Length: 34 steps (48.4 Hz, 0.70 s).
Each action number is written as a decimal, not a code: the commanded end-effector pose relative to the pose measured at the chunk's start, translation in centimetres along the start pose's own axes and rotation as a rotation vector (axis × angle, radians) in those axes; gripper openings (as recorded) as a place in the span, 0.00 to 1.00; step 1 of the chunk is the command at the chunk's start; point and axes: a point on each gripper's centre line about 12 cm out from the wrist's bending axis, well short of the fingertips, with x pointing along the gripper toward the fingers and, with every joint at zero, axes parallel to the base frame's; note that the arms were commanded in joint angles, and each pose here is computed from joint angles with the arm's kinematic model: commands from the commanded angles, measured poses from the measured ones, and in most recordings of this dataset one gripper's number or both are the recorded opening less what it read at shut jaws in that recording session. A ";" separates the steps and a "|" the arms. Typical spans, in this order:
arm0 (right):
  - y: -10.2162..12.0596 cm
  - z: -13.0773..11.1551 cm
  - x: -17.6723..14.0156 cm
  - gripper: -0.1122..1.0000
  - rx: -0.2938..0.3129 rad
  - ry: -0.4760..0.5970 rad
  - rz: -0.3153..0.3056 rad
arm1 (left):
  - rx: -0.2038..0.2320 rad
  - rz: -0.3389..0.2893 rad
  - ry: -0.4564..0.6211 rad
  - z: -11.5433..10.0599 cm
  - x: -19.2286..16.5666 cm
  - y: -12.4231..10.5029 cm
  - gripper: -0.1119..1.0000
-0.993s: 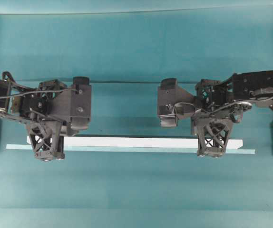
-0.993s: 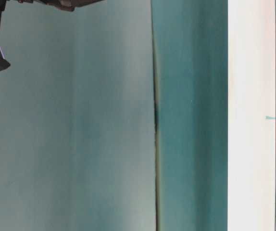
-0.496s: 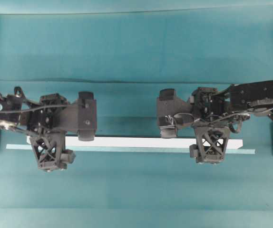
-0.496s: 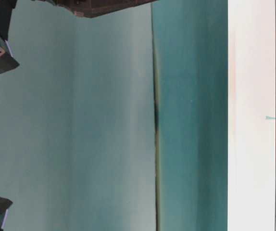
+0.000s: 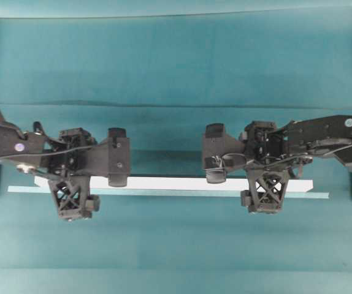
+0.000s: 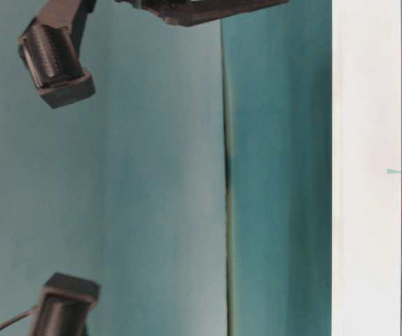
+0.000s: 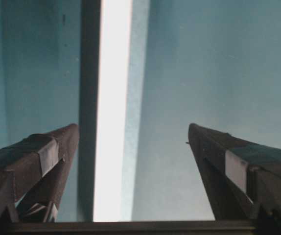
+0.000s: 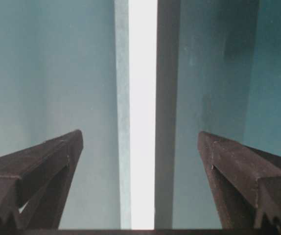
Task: Lift a wooden board with both hands.
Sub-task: 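Lower both open grippers around the board's long edge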
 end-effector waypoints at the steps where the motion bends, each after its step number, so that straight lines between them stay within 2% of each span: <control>1: 0.0 0.0 0.7 0.95 0.008 0.005 -0.002 | 0.013 0.004 -0.014 0.4 0.2 0.3 0.99; 7: 0.0 0.1 1.3 0.95 0.007 0.009 -0.002 | 0.043 0.007 -0.010 0.6 0.8 0.4 0.99; 34: -0.3 -0.3 4.0 0.95 0.013 0.012 -0.009 | 0.044 0.008 -0.002 0.0 3.9 0.8 0.99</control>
